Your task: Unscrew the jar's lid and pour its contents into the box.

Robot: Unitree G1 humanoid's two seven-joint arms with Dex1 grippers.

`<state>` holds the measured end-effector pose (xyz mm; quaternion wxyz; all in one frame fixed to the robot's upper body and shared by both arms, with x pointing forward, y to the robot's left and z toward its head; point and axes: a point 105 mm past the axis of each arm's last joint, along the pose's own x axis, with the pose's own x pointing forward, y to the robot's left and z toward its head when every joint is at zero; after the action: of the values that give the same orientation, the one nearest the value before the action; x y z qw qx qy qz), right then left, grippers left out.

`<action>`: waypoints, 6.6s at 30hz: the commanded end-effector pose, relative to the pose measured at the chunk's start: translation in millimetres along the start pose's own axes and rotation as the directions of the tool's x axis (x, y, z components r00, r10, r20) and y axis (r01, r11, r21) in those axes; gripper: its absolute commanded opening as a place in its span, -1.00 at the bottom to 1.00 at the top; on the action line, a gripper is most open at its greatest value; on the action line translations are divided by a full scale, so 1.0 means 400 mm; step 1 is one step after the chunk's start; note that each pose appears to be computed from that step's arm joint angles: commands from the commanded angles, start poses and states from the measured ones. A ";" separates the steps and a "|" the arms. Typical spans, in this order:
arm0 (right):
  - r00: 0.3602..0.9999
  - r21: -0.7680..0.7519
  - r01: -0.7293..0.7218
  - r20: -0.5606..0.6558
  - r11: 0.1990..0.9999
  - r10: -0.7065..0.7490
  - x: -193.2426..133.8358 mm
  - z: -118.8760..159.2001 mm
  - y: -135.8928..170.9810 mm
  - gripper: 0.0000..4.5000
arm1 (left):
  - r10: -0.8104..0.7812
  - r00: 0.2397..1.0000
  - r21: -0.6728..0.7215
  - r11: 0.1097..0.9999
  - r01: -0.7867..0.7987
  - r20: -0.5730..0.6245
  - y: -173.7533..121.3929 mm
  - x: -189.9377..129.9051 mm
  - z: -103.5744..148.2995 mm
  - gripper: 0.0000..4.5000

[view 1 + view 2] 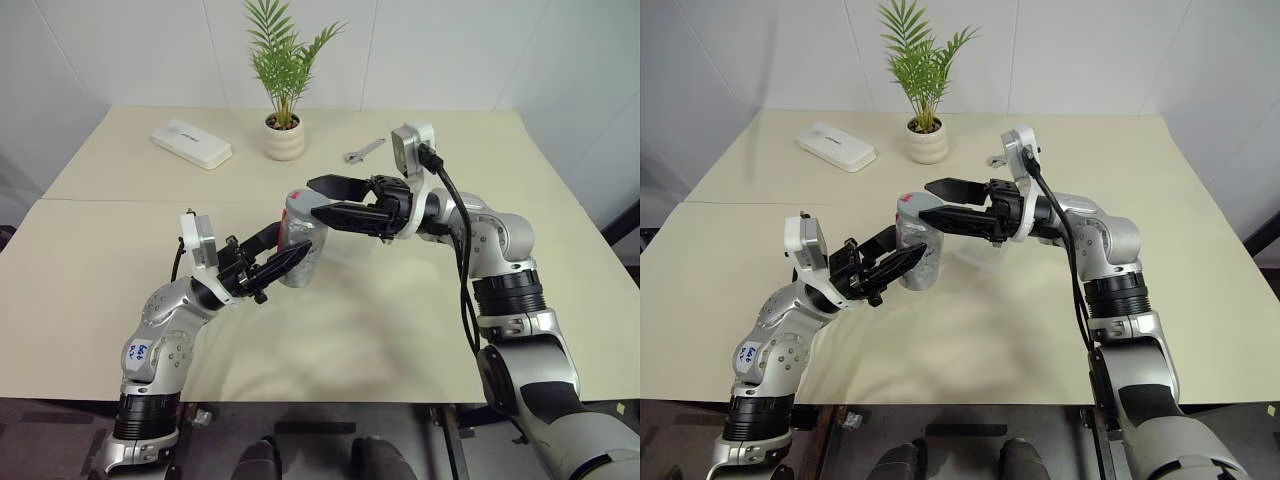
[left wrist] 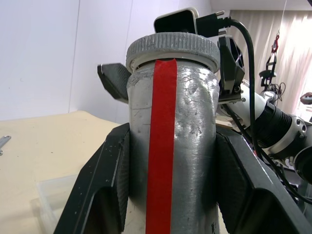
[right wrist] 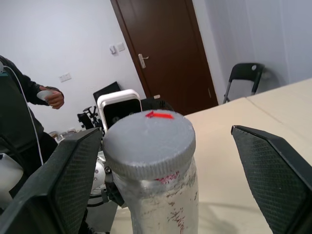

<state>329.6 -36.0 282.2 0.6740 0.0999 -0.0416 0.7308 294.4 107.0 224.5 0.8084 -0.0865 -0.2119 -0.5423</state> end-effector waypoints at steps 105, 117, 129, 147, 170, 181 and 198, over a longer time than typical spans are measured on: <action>0.661 -0.229 0.737 0.049 0.636 -0.749 -0.311 -0.116 0.064 1.00 | 0.228 0.784 0.609 -0.519 0.600 -0.578 0.241 0.326 -0.076 -0.13; 0.667 -0.201 0.737 0.063 0.645 -0.742 -0.305 -0.128 0.061 1.00 | 0.236 0.757 0.657 -0.385 0.648 -0.609 0.235 0.333 -0.096 -0.13; 0.670 -0.204 0.733 0.057 0.648 -0.740 -0.304 -0.132 0.052 1.00 | 0.204 0.869 0.608 0.782 0.132 -0.451 0.305 0.266 -0.008 -0.13; 0.674 -0.223 0.726 0.041 0.651 -0.737 -0.300 -0.136 0.051 1.00 | 0.224 0.972 0.128 0.968 -0.214 -0.065 0.308 0.200 0.004 -0.13; 0.688 -0.192 0.716 0.029 0.672 -0.725 -0.289 -0.156 0.045 1.00 | 0.411 0.612 0.534 -0.300 0.790 -0.675 0.269 0.372 -0.035 -0.13; 0.683 -0.170 0.723 0.039 0.669 -0.729 -0.291 -0.162 0.044 1.00 | 0.524 0.452 0.129 -0.540 0.832 -0.722 0.247 0.410 -0.093 -0.13; 0.713 -0.197 0.687 -0.006 0.700 -0.701 -0.291 -0.163 0.042 1.00 | 0.404 0.574 0.558 -0.171 0.812 -0.712 0.241 0.421 -0.016 -0.13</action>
<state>316.5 -140.0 187.6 0.9118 0.0294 -0.0234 0.4089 440.0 0.5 284.1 0.3869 0.8475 -0.1789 -0.3163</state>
